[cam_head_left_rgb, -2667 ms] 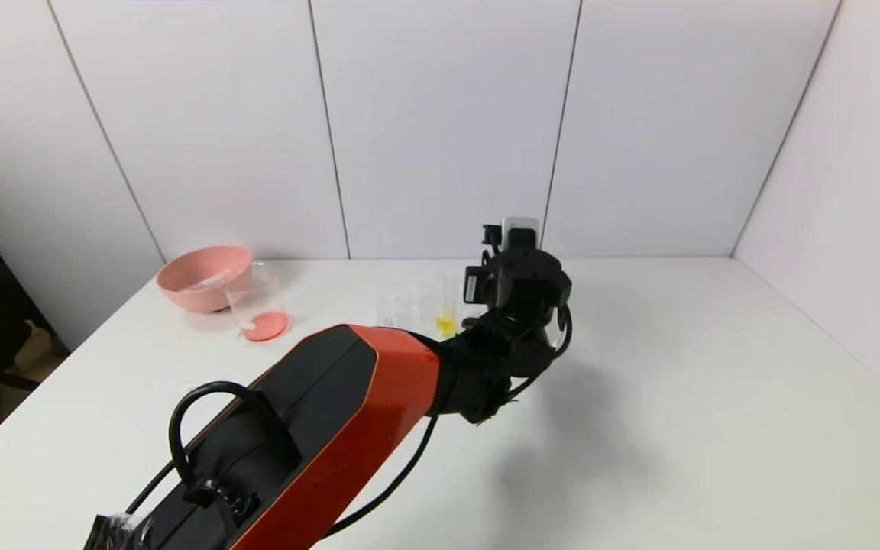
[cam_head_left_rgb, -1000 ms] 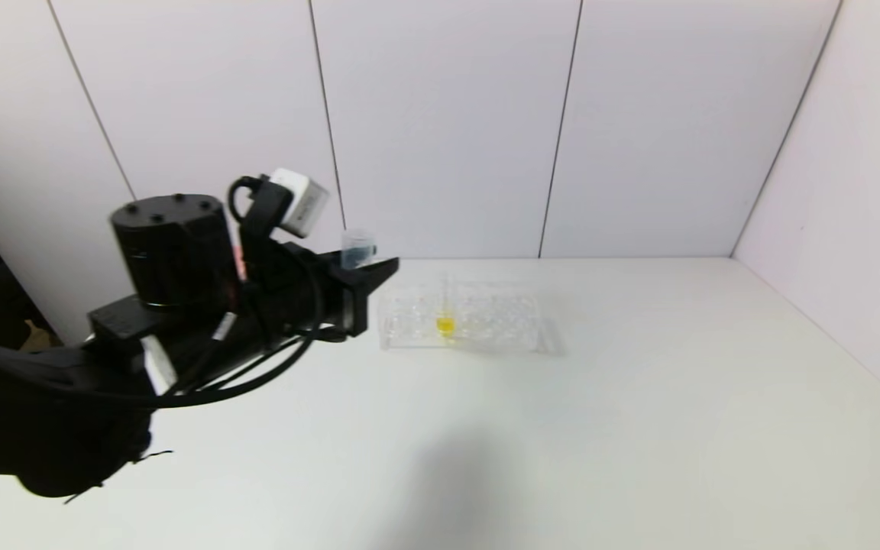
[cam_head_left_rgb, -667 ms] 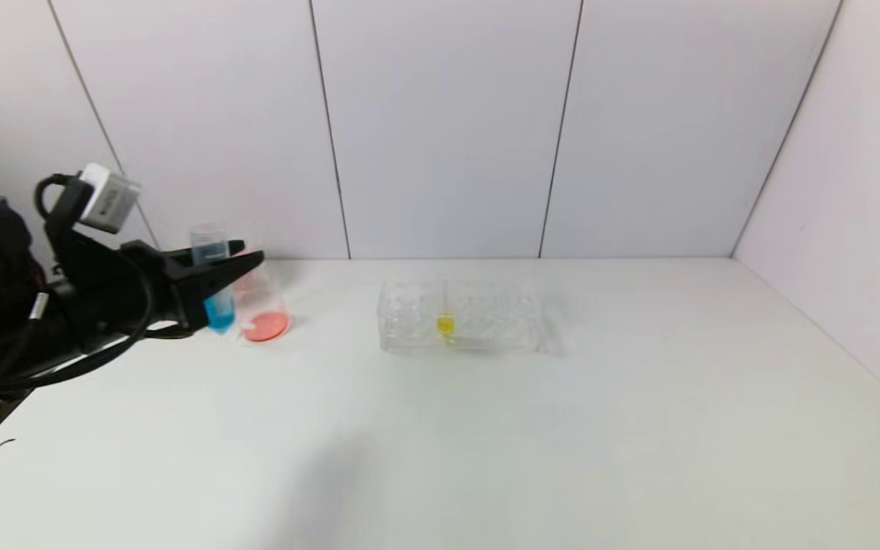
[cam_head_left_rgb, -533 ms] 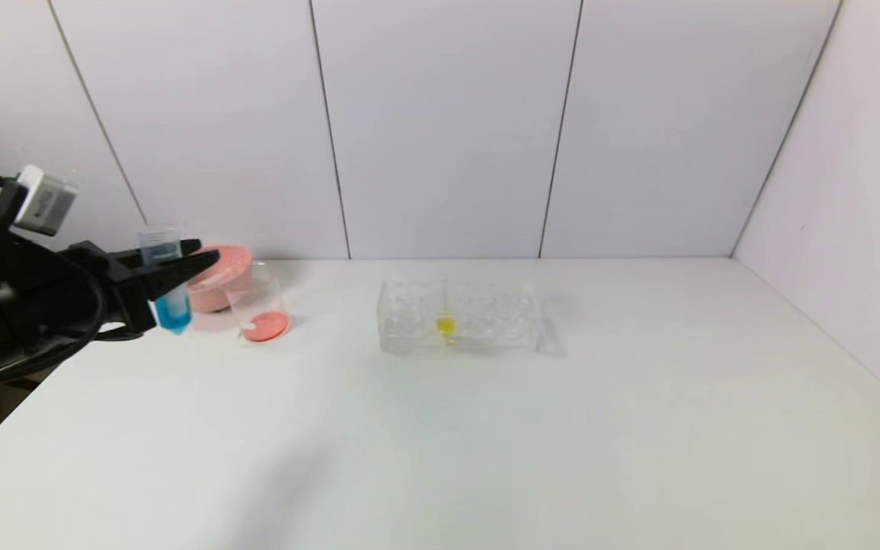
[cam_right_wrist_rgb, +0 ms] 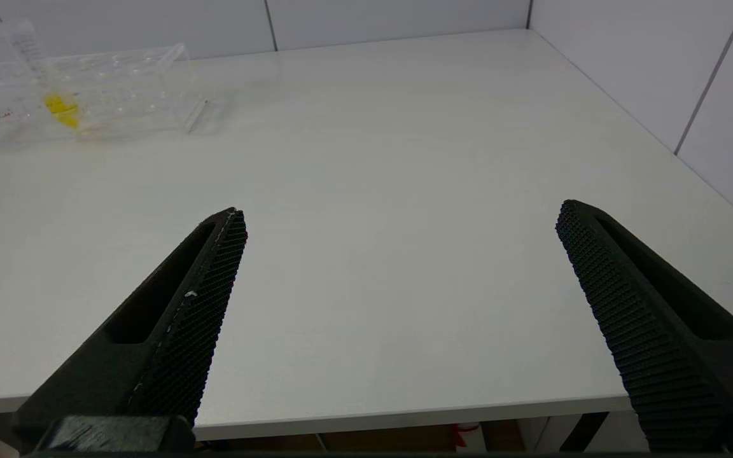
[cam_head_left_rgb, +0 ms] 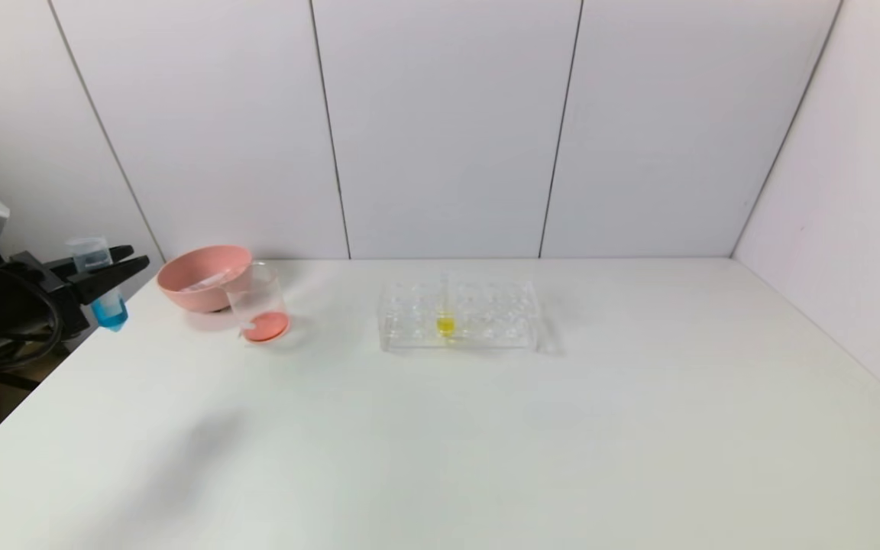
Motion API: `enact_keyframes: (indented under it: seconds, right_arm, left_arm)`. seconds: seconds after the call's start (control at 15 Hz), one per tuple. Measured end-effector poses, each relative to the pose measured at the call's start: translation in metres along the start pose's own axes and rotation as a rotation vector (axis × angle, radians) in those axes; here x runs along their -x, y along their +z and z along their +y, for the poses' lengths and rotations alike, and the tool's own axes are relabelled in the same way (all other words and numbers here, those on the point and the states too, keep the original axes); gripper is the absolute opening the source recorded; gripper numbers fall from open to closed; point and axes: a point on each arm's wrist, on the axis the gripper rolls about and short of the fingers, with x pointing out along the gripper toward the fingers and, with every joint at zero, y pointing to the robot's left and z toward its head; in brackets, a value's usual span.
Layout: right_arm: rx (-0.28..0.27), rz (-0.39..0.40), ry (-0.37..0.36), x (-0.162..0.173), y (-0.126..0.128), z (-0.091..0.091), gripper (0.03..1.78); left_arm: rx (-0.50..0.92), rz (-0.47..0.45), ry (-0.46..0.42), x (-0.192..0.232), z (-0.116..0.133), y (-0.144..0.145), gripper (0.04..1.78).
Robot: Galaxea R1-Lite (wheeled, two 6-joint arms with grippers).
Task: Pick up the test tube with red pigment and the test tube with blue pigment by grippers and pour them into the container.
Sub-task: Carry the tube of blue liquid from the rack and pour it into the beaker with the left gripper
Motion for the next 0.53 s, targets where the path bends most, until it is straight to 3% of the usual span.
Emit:
enact_keyframes:
  seconds: [0.53]
  right_arm:
    - [0.0, 0.0, 0.0, 0.0, 0.0, 0.0, 1.77]
  left_arm:
    - [0.076, 0.044, -0.067, -0.062, 0.052, 0.009, 0.53]
